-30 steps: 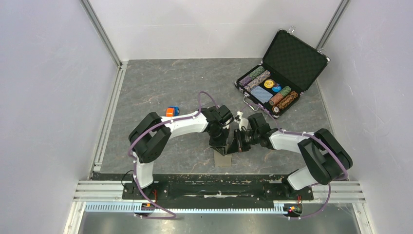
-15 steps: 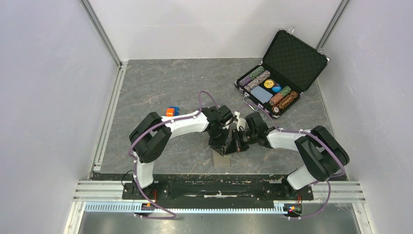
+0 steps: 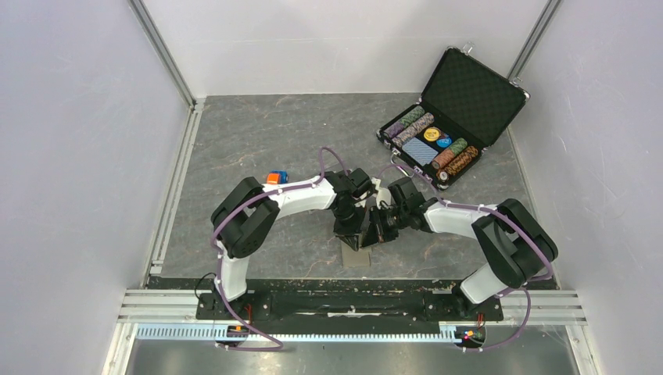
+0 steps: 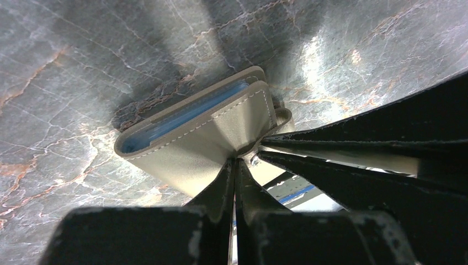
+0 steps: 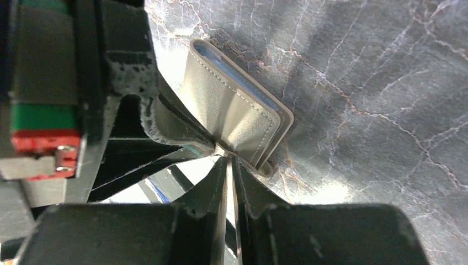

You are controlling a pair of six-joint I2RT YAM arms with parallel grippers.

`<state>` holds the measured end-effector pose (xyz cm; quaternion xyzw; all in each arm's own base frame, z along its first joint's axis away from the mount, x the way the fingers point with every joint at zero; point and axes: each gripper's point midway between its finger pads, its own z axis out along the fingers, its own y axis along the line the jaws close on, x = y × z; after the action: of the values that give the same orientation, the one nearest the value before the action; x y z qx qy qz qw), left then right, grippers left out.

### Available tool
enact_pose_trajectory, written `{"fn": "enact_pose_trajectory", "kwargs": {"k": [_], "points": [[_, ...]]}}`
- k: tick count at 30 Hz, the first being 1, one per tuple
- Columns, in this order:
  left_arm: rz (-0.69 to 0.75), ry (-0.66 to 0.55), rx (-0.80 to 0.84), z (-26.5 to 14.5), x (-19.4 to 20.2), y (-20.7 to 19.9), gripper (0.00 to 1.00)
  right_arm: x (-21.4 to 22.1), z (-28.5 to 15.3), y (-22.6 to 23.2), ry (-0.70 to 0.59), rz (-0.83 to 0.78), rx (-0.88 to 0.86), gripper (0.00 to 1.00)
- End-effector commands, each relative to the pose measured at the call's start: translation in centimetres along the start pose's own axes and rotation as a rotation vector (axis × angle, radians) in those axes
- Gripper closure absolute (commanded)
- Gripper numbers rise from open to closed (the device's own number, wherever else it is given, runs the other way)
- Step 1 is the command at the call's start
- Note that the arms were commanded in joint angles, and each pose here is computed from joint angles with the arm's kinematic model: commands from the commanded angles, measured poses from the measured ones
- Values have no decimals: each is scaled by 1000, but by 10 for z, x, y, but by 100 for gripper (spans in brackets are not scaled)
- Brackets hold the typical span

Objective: Put the credit cards into the card holder
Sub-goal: Close the card holder at the center of the board.

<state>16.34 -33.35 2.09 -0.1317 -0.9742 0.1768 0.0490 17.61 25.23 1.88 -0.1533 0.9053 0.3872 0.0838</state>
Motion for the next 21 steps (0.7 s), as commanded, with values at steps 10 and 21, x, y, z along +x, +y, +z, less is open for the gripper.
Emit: {"fn": "enact_pose_trajectory", "kwargs": {"k": [10,21], "points": [[113,-100,-50,4,-17,2,98,-4,-8,-4,-57,-98,101,86],[128,-184,43,-36,-31,-32,98,-25,-25,15,-153,-92,43,84]]}}
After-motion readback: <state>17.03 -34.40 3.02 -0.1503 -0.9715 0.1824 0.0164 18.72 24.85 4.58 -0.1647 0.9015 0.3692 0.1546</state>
